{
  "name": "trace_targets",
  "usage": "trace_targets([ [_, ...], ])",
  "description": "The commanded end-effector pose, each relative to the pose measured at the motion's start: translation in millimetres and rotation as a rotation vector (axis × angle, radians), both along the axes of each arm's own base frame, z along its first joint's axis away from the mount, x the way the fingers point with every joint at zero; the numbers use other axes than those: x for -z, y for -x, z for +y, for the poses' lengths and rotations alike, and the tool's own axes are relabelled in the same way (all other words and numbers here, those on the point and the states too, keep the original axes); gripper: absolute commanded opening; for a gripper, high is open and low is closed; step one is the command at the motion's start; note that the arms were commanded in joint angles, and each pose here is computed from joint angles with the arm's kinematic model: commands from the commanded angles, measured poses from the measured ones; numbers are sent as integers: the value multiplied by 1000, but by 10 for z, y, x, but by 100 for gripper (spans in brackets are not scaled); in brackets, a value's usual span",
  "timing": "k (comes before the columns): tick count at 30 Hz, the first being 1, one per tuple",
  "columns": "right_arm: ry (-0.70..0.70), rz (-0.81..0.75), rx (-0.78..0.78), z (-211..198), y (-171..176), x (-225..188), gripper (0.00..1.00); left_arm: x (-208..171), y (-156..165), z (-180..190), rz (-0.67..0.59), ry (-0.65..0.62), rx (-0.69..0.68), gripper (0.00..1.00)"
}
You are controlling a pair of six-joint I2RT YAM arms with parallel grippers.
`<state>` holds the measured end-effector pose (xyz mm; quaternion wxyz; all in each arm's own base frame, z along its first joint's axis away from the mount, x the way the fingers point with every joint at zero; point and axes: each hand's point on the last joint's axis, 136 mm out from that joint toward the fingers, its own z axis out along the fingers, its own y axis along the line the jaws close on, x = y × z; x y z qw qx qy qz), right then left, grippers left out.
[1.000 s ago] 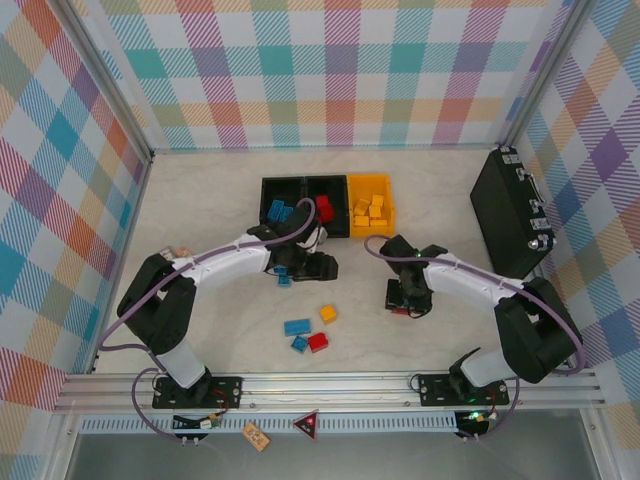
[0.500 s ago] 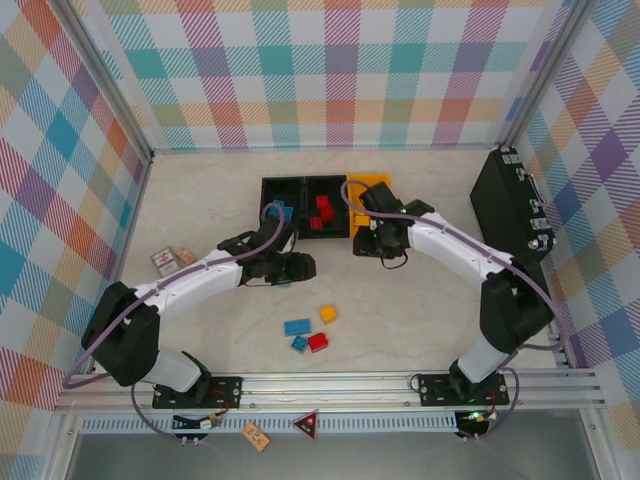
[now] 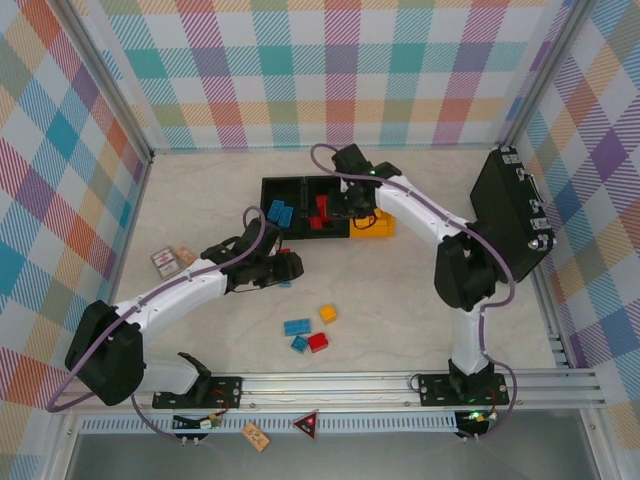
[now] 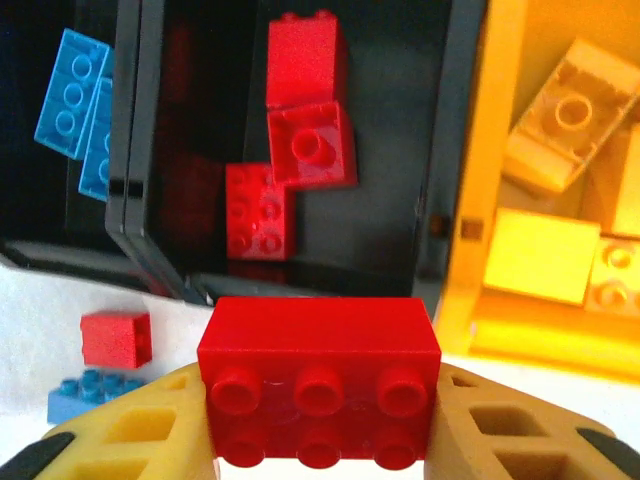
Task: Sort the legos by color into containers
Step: Place the lego in the container.
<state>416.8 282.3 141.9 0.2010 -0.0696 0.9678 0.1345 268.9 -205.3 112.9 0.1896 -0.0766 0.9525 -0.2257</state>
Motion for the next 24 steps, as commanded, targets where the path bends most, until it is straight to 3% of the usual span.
trace_targets([
  [1,45,3,-19,-17,-145,9,36,4,30,95,3,-10,-32,56],
  [11,103,-19,-5,46,-541,132,38,6,66,148,4,-17,-44,56],
  [24,153,-48,-13,104,-792,277,42,-15,67,164,2,-27,-46,55],
])
